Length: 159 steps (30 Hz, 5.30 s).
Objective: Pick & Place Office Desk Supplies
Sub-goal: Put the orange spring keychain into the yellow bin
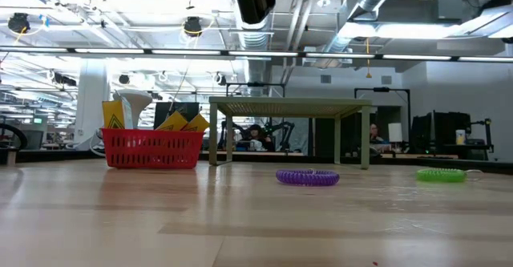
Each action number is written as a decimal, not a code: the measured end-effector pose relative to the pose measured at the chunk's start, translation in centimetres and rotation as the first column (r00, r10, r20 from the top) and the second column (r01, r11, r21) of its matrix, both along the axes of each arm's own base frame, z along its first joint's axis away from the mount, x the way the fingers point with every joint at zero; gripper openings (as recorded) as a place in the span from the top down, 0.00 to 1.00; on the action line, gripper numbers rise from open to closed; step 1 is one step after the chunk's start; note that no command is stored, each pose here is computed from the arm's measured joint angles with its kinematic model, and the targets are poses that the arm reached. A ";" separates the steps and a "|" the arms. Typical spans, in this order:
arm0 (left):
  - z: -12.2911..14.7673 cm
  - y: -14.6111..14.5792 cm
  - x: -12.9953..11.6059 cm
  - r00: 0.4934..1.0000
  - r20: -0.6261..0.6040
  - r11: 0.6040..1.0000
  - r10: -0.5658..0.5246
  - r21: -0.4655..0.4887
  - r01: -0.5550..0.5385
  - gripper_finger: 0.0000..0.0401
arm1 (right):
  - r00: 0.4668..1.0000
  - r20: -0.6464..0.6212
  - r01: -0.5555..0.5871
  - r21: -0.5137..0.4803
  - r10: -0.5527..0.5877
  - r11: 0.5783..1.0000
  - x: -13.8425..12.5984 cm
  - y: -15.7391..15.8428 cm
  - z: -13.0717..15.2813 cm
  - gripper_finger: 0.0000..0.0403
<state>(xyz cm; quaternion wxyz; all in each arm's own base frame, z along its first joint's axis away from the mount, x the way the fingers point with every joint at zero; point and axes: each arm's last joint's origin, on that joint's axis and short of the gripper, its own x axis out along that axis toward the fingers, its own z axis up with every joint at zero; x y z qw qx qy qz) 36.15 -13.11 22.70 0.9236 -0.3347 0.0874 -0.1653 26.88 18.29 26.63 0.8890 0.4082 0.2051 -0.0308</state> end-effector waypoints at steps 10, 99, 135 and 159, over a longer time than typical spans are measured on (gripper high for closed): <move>-0.5 0.1 0.0 0.999 -0.030 1.000 0.021 0.013 -0.021 0.97 | 0.999 0.044 -0.011 0.033 0.009 0.999 -0.9 1.4 0.5 0.99; -11.3 7.6 4.5 0.495 -0.701 0.831 0.513 0.263 -0.490 0.64 | 0.992 -0.078 0.106 0.138 -0.096 0.985 -2.1 1.9 -0.7 0.52; -2.3 7.7 3.5 0.713 -0.545 0.881 0.441 0.112 -0.459 1.00 | 0.959 0.061 0.262 0.180 -0.277 0.948 -3.0 1.2 1.6 0.47; 7.1 5.7 0.6 0.907 -0.248 0.932 0.341 -0.034 -0.360 1.00 | 0.929 0.057 0.351 0.164 -0.364 0.922 -5.8 0.4 2.7 0.42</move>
